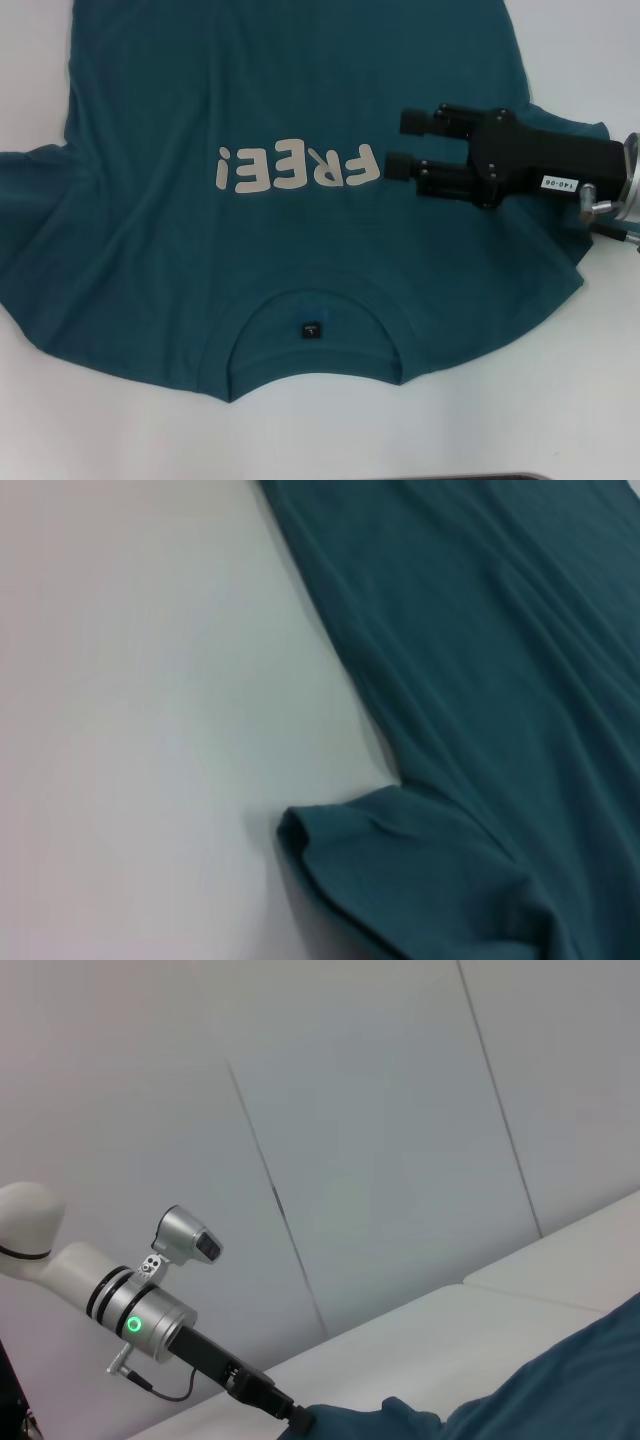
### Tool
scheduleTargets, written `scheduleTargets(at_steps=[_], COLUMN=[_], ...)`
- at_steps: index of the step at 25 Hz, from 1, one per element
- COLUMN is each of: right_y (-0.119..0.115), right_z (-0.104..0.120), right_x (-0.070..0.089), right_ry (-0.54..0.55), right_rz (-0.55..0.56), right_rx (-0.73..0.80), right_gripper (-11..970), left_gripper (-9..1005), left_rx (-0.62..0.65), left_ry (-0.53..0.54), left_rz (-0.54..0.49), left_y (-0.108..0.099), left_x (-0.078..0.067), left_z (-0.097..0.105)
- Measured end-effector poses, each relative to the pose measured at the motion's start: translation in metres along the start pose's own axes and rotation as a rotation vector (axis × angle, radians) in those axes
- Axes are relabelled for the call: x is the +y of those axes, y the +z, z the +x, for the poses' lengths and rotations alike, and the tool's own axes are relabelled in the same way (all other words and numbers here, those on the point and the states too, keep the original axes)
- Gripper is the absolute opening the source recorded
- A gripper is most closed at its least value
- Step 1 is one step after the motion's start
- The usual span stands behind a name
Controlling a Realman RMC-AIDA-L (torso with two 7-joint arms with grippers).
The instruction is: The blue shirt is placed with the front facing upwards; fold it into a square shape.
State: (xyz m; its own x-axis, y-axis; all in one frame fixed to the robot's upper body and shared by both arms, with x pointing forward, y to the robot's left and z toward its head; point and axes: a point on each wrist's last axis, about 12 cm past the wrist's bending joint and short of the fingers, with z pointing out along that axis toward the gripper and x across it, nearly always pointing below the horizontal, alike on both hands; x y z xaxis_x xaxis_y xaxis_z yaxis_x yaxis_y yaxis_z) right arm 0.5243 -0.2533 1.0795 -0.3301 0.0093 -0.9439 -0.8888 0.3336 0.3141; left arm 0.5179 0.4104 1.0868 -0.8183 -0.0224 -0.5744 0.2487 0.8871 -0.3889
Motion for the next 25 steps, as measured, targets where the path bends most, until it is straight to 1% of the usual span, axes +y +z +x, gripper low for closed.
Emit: scheduleTargets(at_steps=[4,8,14,21,25], right_y=[0.000,0.001,0.001,0.001,0.001], right_z=[0.000,0.000,0.000,-0.001,-0.001], right_x=[0.000,0.000,0.000,-0.001,-0.001], right_ry=[0.002,0.004,0.006,0.006,0.006], right_rz=[0.001,0.002,0.005,0.008,0.009], right_rx=[-0.004,-0.004,-0.004,-0.010,-0.012], right_gripper=[745,745,745,746,746], left_gripper=[3,3,3,8,10], left_rx=[0.003,0.026,0.030,-0.012,-0.019], left_ry=[0.020,0.031,0.034,0.010,0.013], left_rz=[-0.046,-0.071,-0.082,-0.093,-0.104], left_y=[-0.001,-0.001,0.000,-0.008,-0.012], left_x=[0.003,0.003,0.003,0.009,0.010], left_z=[-0.007,-0.009,-0.012,-0.015,-0.017])
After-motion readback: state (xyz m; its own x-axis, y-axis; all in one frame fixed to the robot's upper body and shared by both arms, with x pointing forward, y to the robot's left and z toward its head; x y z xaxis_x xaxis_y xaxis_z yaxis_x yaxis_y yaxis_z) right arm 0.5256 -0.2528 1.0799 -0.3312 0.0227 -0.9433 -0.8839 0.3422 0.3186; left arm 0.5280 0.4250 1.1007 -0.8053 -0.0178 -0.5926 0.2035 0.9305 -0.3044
